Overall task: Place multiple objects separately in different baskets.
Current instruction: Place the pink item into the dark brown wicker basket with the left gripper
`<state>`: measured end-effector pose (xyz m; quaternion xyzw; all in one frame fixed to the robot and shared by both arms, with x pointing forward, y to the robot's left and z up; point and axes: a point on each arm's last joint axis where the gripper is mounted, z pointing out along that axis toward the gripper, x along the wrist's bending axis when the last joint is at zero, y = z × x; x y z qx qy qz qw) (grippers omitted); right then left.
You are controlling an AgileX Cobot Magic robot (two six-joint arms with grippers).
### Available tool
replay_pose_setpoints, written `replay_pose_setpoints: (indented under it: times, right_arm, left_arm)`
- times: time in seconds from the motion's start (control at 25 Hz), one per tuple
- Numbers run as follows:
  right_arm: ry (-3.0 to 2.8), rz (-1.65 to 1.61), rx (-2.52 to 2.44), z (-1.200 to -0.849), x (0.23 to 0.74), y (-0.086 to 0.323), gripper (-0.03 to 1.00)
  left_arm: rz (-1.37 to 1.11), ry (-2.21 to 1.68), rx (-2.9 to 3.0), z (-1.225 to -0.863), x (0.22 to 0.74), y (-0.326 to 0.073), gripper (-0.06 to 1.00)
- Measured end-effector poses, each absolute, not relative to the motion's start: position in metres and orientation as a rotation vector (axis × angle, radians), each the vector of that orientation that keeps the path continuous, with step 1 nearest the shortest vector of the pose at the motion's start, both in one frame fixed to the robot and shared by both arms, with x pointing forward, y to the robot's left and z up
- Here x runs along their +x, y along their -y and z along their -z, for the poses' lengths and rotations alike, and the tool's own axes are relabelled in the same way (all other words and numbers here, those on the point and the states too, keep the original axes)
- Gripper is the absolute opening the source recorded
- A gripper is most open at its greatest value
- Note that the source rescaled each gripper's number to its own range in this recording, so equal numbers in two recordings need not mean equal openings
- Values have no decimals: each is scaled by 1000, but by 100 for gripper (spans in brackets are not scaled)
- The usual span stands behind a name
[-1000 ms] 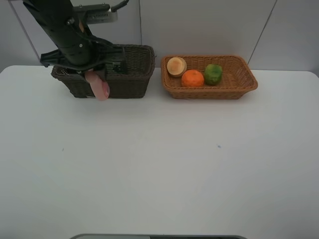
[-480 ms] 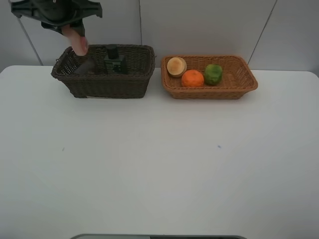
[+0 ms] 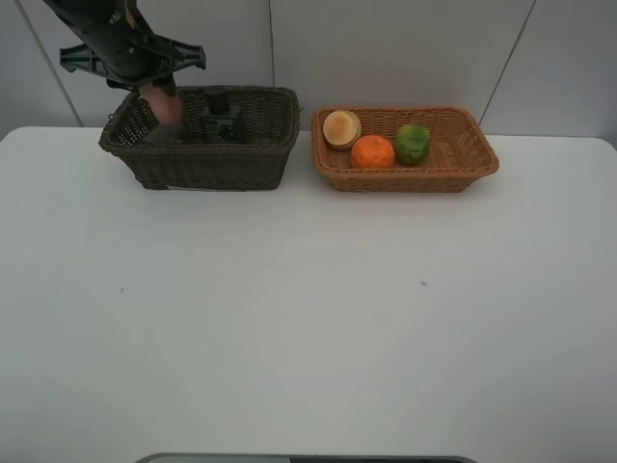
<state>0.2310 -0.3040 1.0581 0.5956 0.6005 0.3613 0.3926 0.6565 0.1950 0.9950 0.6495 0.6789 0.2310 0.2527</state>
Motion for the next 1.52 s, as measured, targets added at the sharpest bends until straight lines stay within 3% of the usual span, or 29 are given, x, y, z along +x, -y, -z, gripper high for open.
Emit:
replay_pose_setpoints:
  times: [0.36, 1.28, 1.36, 1.52]
  right_arm:
    - [-1524, -917, 1512, -1058, 231, 304, 85]
    - [-1524, -917, 1512, -1058, 231, 304, 85]
    - [-1524, -917, 1512, -1058, 231, 304, 85]
    - [-1524, -917, 1512, -1058, 231, 304, 85]
  left_arm:
    - [-593, -1849, 1794, -962, 666, -190, 34]
    - [-564, -1853, 1776, -940, 674, -191, 34]
    - [-565, -1849, 1774, -940, 675, -191, 43]
    - [-566, -1847, 1773, -940, 675, -191, 86]
